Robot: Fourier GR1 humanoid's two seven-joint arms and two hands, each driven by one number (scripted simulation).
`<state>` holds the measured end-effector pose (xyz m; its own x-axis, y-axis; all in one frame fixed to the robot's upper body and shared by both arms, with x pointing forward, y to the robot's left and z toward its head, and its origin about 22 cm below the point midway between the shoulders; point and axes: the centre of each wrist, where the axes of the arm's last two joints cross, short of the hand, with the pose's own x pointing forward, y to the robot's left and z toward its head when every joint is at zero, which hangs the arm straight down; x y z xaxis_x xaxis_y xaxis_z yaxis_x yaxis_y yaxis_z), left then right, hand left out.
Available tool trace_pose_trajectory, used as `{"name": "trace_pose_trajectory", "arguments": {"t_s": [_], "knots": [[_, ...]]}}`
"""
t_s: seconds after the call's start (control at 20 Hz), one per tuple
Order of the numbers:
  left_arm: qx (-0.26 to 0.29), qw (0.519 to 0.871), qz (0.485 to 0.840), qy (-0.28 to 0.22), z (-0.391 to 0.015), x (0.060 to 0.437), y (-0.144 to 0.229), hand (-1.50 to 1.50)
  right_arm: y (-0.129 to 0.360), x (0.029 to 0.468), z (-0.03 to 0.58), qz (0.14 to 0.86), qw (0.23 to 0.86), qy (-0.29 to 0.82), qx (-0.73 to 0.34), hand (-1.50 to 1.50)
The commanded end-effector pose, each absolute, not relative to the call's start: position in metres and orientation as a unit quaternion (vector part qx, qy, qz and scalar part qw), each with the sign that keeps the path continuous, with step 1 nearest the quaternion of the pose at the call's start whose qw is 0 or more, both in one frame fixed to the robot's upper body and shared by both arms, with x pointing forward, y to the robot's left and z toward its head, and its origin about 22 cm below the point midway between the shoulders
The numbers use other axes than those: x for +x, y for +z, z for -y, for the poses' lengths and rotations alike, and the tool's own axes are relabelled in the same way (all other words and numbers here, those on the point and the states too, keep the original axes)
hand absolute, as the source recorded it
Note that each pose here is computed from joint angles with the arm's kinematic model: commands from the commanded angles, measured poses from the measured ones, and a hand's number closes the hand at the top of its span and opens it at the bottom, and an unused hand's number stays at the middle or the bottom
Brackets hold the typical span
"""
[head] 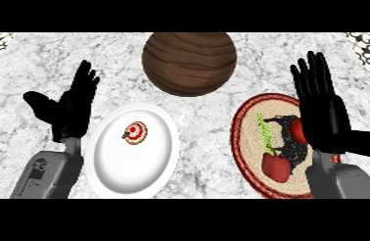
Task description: Pick the bell pepper from the placemat and place it in the bowl
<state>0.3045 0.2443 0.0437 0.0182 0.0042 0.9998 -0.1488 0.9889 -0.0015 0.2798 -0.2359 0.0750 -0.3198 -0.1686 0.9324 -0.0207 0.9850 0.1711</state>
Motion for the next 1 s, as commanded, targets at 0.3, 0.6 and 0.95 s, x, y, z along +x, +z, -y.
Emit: {"name": "trace_pose_trajectory", "arguments": {"t_s": [0.3, 0.6, 0.95], "knots": [[0.173, 0.663, 0.727, -0.039, -0.281, 0.303, 0.066, 0.0, 0.113, 0.269, 0.363, 0.818, 0.542, 0.159, -0.108, 1.5], [0.173, 0.657, 0.73, -0.075, -0.27, 0.293, 0.078, 0.0, 0.036, 0.237, 0.408, 0.867, 0.481, 0.1, 0.086, -1.5], [0.169, 0.658, 0.729, -0.078, -0.269, 0.29, 0.077, 0.0, 0.072, 0.222, 0.441, 0.827, 0.476, 0.299, 0.005, -1.5]]}}
